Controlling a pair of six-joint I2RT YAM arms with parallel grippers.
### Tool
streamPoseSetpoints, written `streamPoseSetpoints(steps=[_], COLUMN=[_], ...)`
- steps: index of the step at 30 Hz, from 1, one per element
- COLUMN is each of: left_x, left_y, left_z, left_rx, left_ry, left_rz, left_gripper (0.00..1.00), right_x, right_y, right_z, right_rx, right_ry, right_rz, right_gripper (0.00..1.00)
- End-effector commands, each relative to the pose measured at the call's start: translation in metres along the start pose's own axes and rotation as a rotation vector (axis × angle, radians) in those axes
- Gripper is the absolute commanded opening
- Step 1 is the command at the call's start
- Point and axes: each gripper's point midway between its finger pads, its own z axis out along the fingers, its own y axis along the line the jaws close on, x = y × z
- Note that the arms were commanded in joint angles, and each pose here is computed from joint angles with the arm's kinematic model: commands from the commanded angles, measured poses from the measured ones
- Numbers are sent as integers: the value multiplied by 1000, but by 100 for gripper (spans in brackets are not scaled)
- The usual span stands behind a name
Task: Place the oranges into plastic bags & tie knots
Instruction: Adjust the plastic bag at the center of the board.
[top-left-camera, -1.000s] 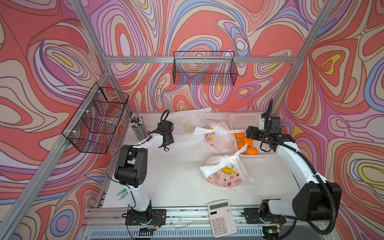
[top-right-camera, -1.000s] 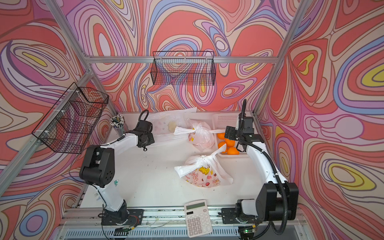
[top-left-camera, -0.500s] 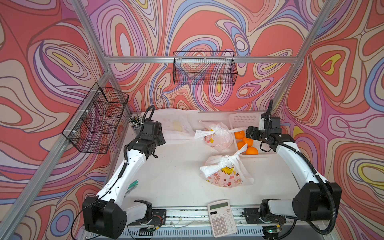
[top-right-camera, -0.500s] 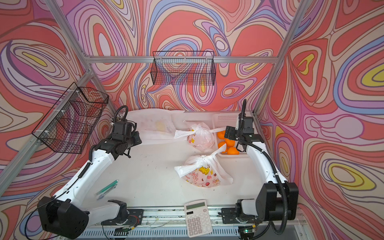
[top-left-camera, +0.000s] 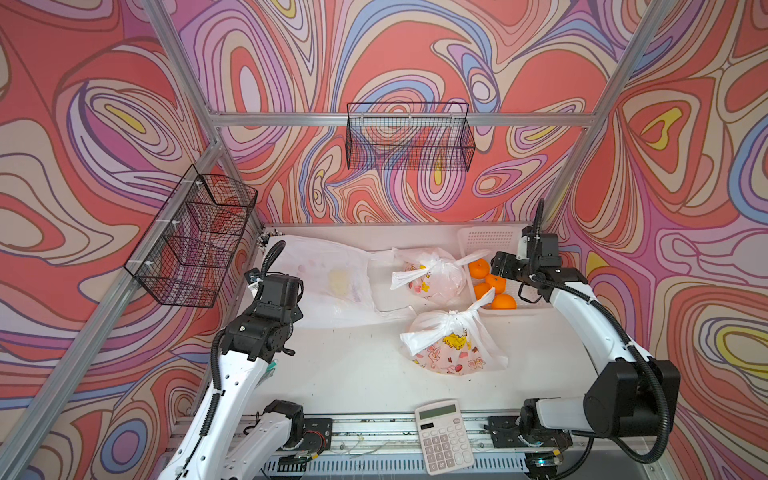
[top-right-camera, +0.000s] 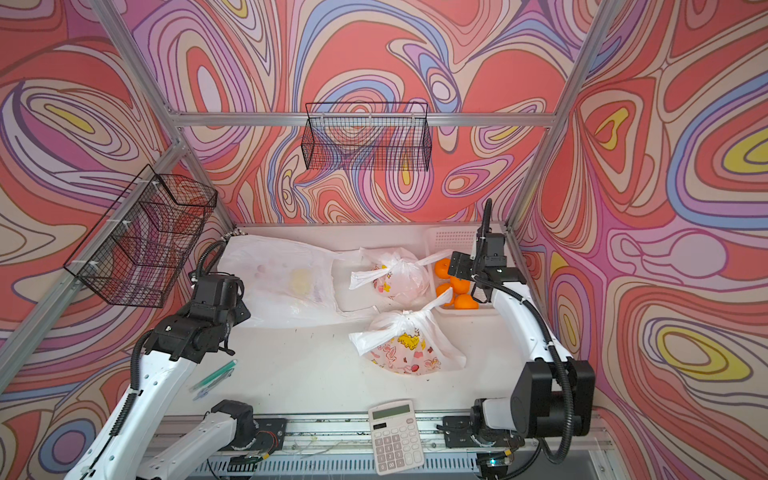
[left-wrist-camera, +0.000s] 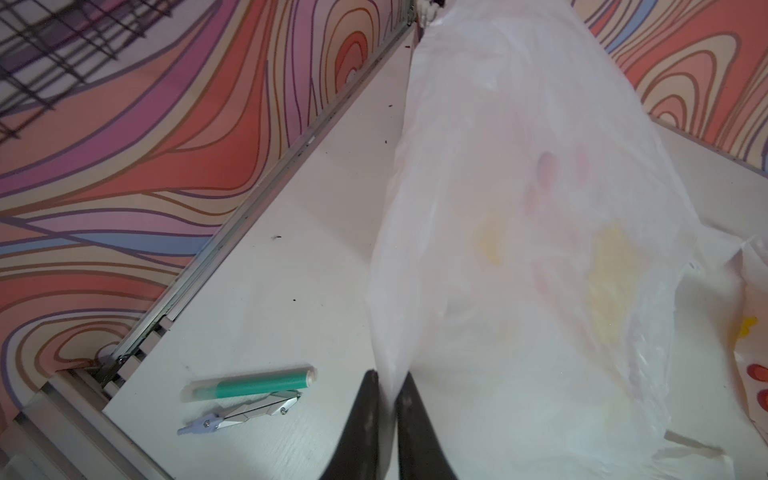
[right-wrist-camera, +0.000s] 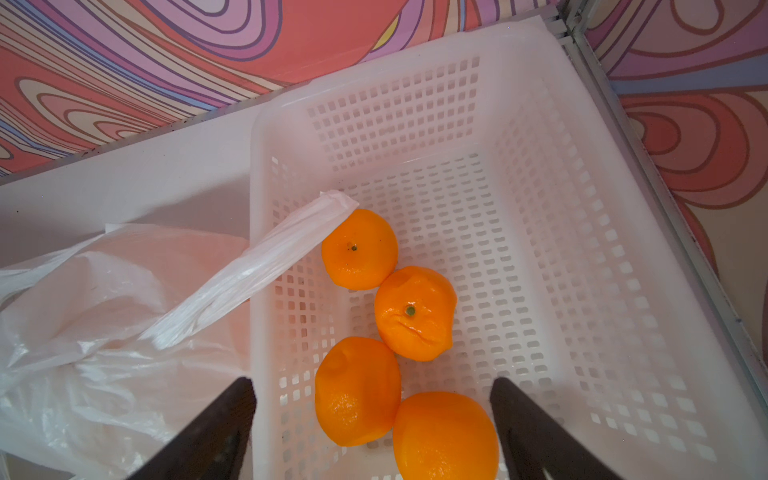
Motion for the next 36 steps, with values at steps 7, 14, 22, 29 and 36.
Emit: streamPoseSetpoints(steps=[7, 14, 22, 29, 36], left_x=[-22, 3, 74, 110, 148], left_y=[-9, -94, -217, -253, -275], left_z=[6, 10, 39, 80, 110], left_rx=[-41, 164, 429, 356, 324], left_ry=[-23, 60, 271, 400, 509], left_rz=[119, 312, 194, 111, 132], left_gripper=[59, 62, 66, 69, 70], right_x=[-3, 0, 1, 7, 12], right_y=[-1, -2, 0, -1, -2], right_z=[-1, -2, 2, 4, 9], right_rx=[3, 5, -3, -5, -5], right_ry=[-2, 0, 10, 21, 34], right_rz=[-10, -12, -14, -17, -16], right_gripper=[93, 93, 93, 93, 93])
